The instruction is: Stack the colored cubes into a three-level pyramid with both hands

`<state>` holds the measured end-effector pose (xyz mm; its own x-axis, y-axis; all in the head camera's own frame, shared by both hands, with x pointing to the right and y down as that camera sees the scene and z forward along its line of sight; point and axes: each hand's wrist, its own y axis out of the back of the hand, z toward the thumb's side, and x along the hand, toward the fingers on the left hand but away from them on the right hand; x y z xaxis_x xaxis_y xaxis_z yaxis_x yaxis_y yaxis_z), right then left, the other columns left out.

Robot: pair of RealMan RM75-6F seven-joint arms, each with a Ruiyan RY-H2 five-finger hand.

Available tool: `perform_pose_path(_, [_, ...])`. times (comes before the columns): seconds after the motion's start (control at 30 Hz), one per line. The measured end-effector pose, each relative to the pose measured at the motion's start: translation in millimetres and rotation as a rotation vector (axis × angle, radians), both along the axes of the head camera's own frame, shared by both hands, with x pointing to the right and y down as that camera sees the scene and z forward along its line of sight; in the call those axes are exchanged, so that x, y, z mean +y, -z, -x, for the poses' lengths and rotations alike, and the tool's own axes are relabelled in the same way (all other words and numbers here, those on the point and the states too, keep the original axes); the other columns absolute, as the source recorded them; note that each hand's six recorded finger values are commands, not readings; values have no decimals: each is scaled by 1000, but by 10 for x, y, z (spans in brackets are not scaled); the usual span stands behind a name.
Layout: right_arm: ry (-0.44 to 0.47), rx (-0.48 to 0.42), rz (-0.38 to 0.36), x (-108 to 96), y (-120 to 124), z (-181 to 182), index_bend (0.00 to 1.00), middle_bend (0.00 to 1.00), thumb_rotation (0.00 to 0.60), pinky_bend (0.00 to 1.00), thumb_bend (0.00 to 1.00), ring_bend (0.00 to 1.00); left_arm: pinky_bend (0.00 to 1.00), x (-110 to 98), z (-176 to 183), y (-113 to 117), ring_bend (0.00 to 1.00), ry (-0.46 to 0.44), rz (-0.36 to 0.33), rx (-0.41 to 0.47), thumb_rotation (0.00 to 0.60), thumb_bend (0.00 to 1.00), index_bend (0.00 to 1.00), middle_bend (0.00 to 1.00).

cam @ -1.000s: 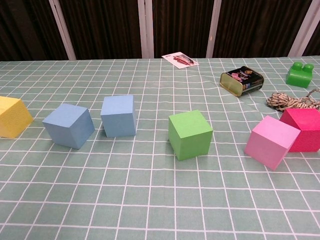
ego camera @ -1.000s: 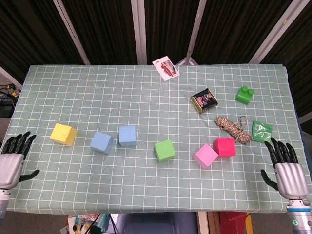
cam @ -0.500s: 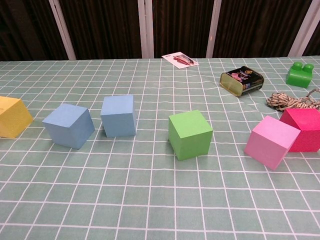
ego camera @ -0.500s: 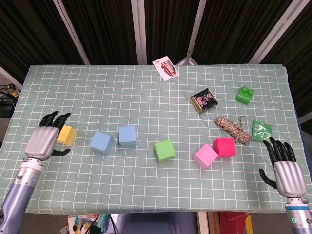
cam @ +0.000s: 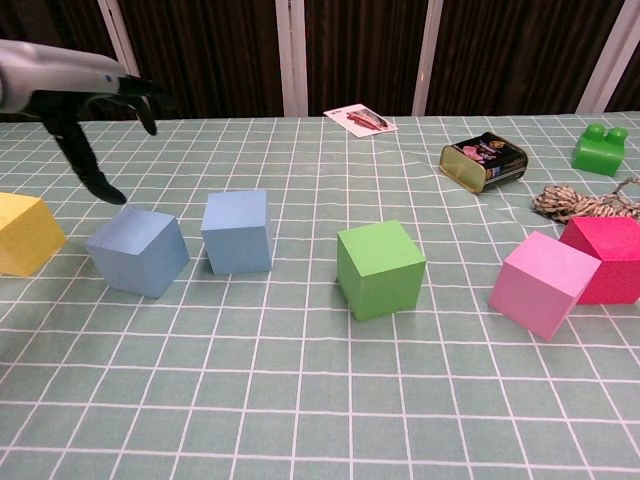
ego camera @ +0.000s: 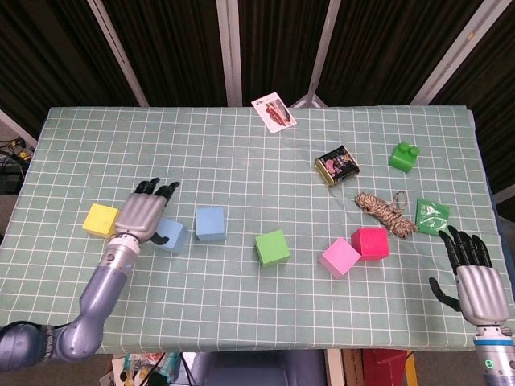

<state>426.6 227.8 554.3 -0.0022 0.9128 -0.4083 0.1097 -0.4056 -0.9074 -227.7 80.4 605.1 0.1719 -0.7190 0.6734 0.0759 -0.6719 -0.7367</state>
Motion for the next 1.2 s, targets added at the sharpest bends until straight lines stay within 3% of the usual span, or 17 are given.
perform_pose_path(0.2, [-15, -15, 2, -1, 12, -20, 0, 0, 600, 0, 344, 0, 89, -1, -369, -173, 0, -51, 25, -47, 600, 126, 39, 166])
perform_pose_path(0.73, [-40, -58, 4, -7, 48, -40, 0, 0, 600, 0, 343, 0, 89, -13, -700, -571, 0, -58, 54, -118, 600, 140, 34, 170])
perform_pose_path(0.97, [-36, -72, 3, 0, 55, -21, 0, 0, 600, 0, 343, 0, 89, 28, -779, -696, 0, -70, 66, -122, 600, 209, 60, 243])
perform_pose_path(1.2, [-37, -78, 3, 2, 58, -17, 0, 0, 600, 0, 343, 0, 117, 42, -759, -775, 36, -61, 70, -134, 600, 318, 116, 383])
